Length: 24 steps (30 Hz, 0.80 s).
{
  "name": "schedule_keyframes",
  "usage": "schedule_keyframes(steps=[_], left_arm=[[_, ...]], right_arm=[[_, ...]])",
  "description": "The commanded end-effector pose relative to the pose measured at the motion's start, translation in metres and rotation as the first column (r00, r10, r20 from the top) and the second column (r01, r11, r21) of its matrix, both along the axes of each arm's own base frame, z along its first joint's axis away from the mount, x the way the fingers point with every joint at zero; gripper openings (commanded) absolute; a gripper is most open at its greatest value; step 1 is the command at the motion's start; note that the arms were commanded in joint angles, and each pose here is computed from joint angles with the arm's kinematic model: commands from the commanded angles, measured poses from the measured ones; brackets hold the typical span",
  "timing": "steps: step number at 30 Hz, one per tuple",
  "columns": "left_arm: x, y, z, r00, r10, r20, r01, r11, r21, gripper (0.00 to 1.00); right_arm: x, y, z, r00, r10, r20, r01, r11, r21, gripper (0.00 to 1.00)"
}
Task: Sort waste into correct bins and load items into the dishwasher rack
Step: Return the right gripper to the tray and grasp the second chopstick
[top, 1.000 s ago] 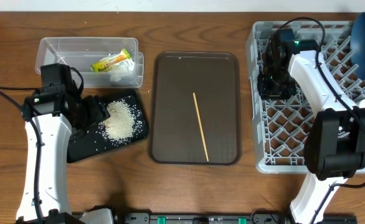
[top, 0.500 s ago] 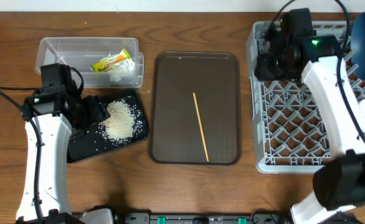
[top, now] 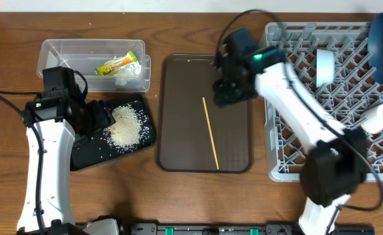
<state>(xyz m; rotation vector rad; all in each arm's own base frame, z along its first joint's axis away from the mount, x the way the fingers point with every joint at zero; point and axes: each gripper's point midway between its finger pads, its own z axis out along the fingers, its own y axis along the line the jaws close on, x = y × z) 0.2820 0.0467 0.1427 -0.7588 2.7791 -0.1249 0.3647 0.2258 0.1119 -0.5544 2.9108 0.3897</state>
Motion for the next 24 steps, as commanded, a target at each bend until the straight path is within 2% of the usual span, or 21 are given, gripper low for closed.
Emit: schedule_keyframes(steps=[1,8,19,21,24], left_arm=[[0.001,0.002,0.004,1.000,0.009,0.010,-0.009,1.000,0.003,0.76],[0.001,0.002,0.004,1.000,0.009,0.011,-0.009,1.000,0.003,0.76],[0.000,0.001,0.004,1.000,0.009,0.007,-0.009,1.000,0.002,0.76],[0.000,0.001,0.004,1.000,0.009,0.007,-0.009,1.000,0.002,0.76],[0.000,0.001,0.004,1.000,0.009,0.007,-0.009,1.000,0.002,0.76]], right_arm=[[-0.012,0.014,-0.030,0.998,-0.006,-0.069,0.003,0.999,-0.047,0.50],[-0.033,0.024,-0.077,0.988,-0.046,-0.145,0.018,0.982,-0.187,0.50],[-0.046,0.027,-0.112,0.975,-0.067,-0.212,0.012,0.968,-0.250,0.49],[-0.047,0.027,-0.114,0.974,-0.068,-0.215,0.012,0.968,-0.252,0.47],[-0.045,0.023,-0.114,0.975,-0.097,-0.201,0.039,0.960,-0.276,0.39]])
